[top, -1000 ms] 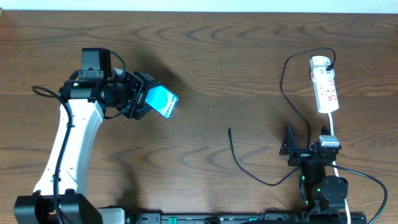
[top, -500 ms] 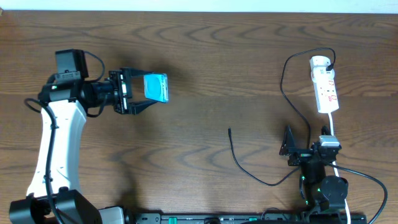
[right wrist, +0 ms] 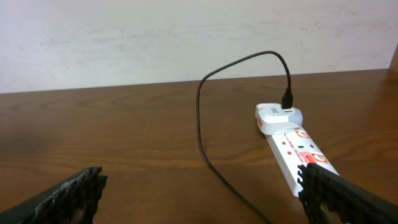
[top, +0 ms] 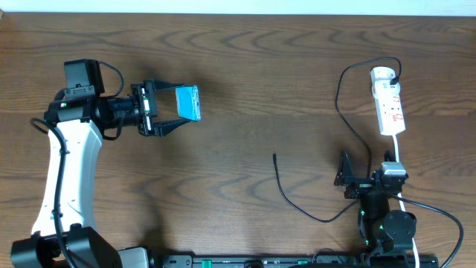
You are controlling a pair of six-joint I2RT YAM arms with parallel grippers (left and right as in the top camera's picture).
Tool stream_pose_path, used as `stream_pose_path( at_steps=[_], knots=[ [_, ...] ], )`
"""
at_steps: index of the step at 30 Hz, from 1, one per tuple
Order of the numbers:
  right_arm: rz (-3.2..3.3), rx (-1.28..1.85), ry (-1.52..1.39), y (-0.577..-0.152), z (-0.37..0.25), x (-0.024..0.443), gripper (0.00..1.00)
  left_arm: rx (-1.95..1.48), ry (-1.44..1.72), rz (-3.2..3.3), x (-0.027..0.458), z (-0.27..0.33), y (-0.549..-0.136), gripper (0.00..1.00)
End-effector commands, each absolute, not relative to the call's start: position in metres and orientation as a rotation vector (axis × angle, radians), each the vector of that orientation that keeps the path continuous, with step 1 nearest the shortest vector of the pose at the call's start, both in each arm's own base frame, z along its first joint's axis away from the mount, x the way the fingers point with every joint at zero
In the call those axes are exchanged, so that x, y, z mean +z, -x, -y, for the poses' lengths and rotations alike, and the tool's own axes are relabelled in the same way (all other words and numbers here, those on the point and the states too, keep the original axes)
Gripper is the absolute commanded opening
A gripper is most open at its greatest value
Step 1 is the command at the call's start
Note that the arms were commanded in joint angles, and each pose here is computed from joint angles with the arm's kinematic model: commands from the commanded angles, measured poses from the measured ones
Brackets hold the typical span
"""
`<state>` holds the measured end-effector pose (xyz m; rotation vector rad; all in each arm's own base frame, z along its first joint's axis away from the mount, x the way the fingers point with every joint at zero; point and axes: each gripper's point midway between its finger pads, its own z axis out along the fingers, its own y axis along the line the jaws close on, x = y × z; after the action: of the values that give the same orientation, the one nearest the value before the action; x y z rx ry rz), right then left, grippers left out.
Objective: Plug charger to phone and switch on socket
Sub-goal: 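Lift the phone with the left gripper and tilt it upright, then swing the right gripper toward the phone held by the left gripper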
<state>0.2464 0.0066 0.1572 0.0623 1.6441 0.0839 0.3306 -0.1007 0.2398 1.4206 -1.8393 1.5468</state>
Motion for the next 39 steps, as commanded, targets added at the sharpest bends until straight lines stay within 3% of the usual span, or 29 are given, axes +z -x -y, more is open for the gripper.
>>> stream_pose_path(
  at_steps=[1,9,17,22,36,39],
  knots=[
    [-1.644,0.085,-0.051,-0.246,-0.008,0.157,0.99,1.572,-1.417,1.954,0.243,0.096,-0.333,0.07],
    [-1.644,0.085,-0.051,-0.246,-0.008,0.157,0.99,1.337,-1.588,2.362,0.198,0.059,-0.346,0.07],
    [-1.644,0.085,-0.051,-0.246,-0.008,0.157,0.99,0.641,-1.867,2.621,0.144,0.002,-0.323,0.07],
    [-1.644,0.085,-0.051,-0.246,-0.008,0.157,0.99,0.317,-1.908,2.738,0.135,-0.017,-0.313,0.07],
    [-1.643,0.086,-0.051,-0.246,-0.008,0.157,0.99,0.229,-1.901,2.767,0.129,-0.014,-0.314,0.07],
    [-1.549,0.163,-0.079,-0.247,-0.013,0.18,0.99,0.23,-1.901,2.766,0.129,-0.014,-0.314,0.07]
  ],
)
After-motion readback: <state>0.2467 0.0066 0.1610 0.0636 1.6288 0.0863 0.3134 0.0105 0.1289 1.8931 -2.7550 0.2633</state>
